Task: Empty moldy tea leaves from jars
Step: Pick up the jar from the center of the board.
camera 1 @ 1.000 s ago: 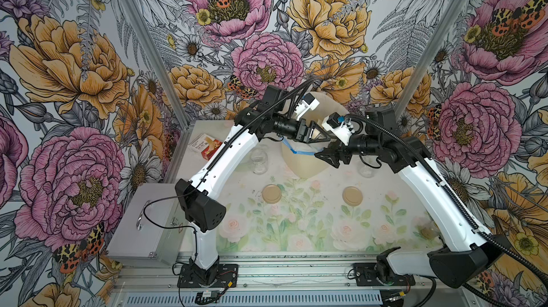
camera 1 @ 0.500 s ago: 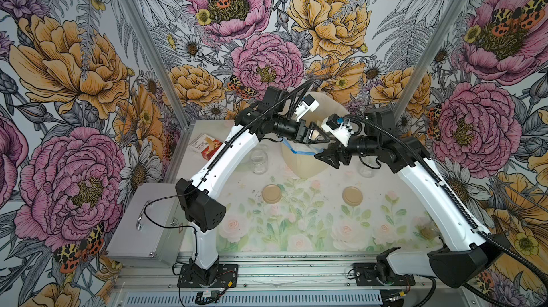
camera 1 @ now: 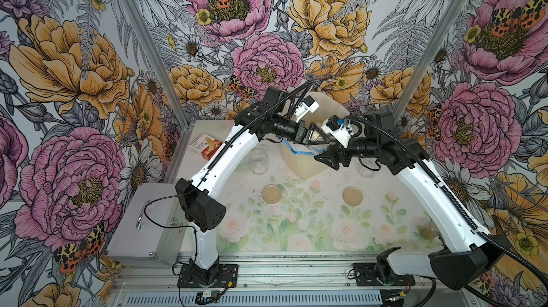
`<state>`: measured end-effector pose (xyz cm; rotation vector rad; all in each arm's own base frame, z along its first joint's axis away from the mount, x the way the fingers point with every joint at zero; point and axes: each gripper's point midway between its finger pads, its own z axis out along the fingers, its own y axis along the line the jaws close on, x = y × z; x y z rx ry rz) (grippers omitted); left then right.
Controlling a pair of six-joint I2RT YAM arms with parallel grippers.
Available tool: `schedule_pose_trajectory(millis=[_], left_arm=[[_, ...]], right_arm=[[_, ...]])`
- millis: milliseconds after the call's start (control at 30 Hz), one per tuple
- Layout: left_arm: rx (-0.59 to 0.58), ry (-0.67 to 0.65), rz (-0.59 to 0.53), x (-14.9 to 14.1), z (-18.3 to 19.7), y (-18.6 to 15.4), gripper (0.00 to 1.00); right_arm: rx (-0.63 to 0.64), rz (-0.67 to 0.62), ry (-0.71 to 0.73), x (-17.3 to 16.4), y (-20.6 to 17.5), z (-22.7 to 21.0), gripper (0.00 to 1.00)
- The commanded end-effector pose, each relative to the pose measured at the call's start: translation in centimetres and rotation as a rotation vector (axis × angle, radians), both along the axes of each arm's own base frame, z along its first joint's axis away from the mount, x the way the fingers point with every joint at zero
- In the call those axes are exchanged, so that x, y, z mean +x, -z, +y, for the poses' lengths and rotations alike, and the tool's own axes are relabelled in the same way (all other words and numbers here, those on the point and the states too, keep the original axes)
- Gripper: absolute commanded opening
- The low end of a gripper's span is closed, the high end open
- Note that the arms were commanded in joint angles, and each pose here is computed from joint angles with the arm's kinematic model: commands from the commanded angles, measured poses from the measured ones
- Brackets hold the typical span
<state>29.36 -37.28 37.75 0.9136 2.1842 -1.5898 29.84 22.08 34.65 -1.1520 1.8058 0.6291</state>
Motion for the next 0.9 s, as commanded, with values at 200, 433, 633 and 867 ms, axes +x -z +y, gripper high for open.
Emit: schedule_pose_trajectory(millis=[200, 433, 633, 867], left_arm=[[-0.056, 0.023, -0.141, -0.6, 1.7, -2.4, 0.99], [-0.086, 0.039, -0.243, -1.8, 3.0, -4.1, 0.99], [-0.088, 0.035, -0.251, -1.4, 3.8, -3.8, 0.99], [-0.095, 0.043, -0.256, -1.3, 4.2, -3.6, 0.99]], right_arm=[[0.11, -0.033, -0.036, -1.0, -3.2, 0.5, 0.56], [0.15, 0.002, -0.053, -1.6, -3.7, 0.6, 0.57], [0.161, 0.008, -0.063, -2.0, -3.9, 0.6, 0.57], [0.168, 0.018, -0.067, -2.1, -3.9, 0.7, 0.57]])
